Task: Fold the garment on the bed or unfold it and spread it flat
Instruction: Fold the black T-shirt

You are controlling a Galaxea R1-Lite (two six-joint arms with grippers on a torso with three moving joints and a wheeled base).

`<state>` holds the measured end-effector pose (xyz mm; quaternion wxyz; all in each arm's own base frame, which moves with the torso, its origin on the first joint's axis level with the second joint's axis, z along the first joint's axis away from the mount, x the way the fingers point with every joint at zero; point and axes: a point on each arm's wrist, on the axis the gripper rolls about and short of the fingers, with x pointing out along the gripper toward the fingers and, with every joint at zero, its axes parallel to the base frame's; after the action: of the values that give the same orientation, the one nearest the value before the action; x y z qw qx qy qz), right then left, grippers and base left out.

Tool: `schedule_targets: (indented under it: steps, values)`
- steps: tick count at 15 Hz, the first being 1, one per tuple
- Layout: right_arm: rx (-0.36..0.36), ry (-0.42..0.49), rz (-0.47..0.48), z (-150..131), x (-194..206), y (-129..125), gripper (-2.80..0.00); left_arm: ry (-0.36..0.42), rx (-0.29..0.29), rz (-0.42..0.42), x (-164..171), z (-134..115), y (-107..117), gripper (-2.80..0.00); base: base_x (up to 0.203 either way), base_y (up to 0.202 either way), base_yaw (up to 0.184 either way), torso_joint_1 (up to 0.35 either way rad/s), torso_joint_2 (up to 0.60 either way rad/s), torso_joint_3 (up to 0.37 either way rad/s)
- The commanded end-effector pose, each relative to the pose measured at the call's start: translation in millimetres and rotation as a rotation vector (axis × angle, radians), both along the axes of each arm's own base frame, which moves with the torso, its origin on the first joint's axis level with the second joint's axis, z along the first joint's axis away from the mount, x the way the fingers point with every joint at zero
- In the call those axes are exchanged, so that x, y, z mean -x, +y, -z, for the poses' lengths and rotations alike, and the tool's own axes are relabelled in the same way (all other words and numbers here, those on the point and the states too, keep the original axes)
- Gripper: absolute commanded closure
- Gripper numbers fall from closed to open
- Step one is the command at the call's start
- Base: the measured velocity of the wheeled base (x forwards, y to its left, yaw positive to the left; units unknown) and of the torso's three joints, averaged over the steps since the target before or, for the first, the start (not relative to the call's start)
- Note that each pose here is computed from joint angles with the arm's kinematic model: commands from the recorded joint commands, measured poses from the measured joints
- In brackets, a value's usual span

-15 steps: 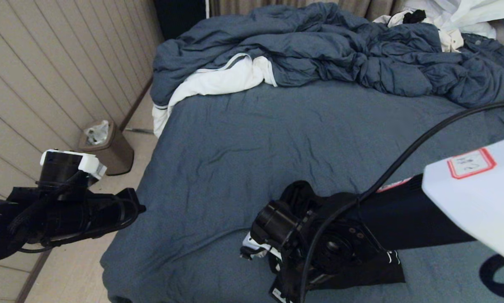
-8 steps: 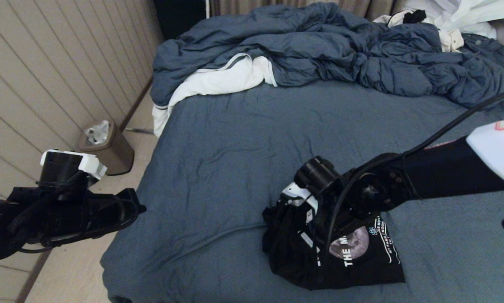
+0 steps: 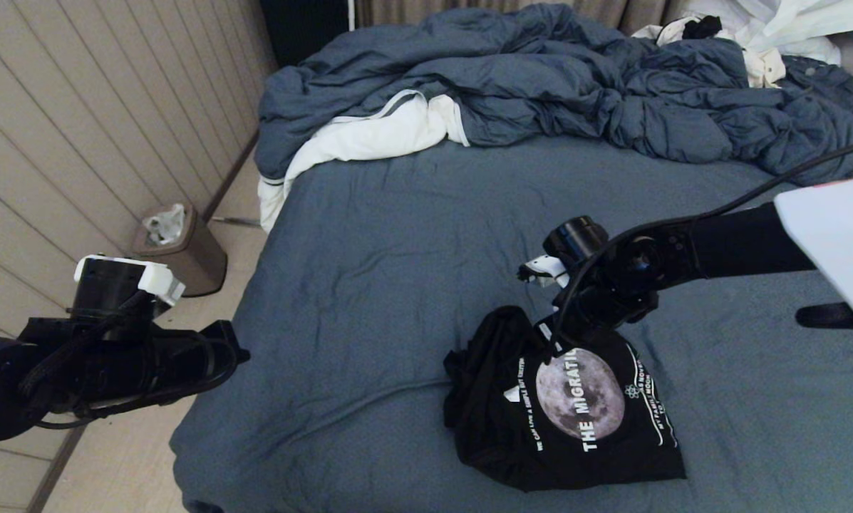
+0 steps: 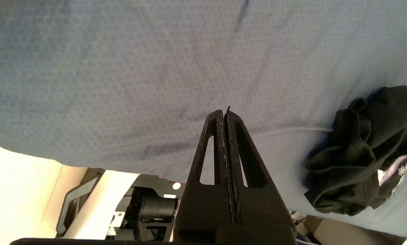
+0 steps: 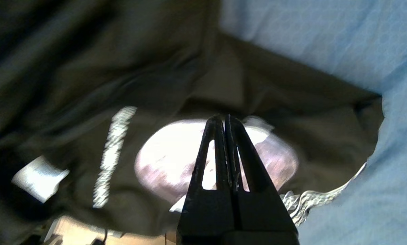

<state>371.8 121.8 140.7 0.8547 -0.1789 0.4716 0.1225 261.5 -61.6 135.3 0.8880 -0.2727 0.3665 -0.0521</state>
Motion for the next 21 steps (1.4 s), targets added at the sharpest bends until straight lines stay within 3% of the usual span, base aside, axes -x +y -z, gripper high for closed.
schedule_targets:
  steps: [1, 3, 7, 15, 21]
  values:
    - [0.012, 0.028, 0.013, 17.9, -15.6, -1.8, 0.00, 0.001, 0.003, -0.003, -0.4, 0.3, 0.1, 0.00, 0.000, 0.000, 0.000, 0.000, 0.00, 0.000]
    - [0.012, 0.025, -0.001, 24.4, -23.3, 7.6, 0.00, 0.004, 0.003, -0.002, -0.7, 1.2, -0.2, 0.00, 0.000, 0.000, 0.000, 0.000, 0.00, 0.000]
    - [0.036, -0.047, -0.065, 23.7, -29.9, 57.2, 0.00, 0.002, 0.002, -0.005, -0.6, 0.8, 0.2, 0.00, 0.000, 0.000, 0.000, 0.000, 0.00, 0.000]
    - [-0.046, -0.171, -0.216, -3.2, -9.1, 138.3, 0.00, -0.001, 0.003, -0.004, 0.4, -0.3, 0.2, 0.00, 0.000, 0.000, 0.000, 0.000, 0.00, 0.000]
    - [-0.114, -0.227, -0.190, -29.9, 0.2, 142.0, 0.00, -0.002, 0.003, -0.005, 0.4, -0.5, 0.5, 0.00, 0.000, 0.000, 0.000, 0.000, 0.00, 0.000]
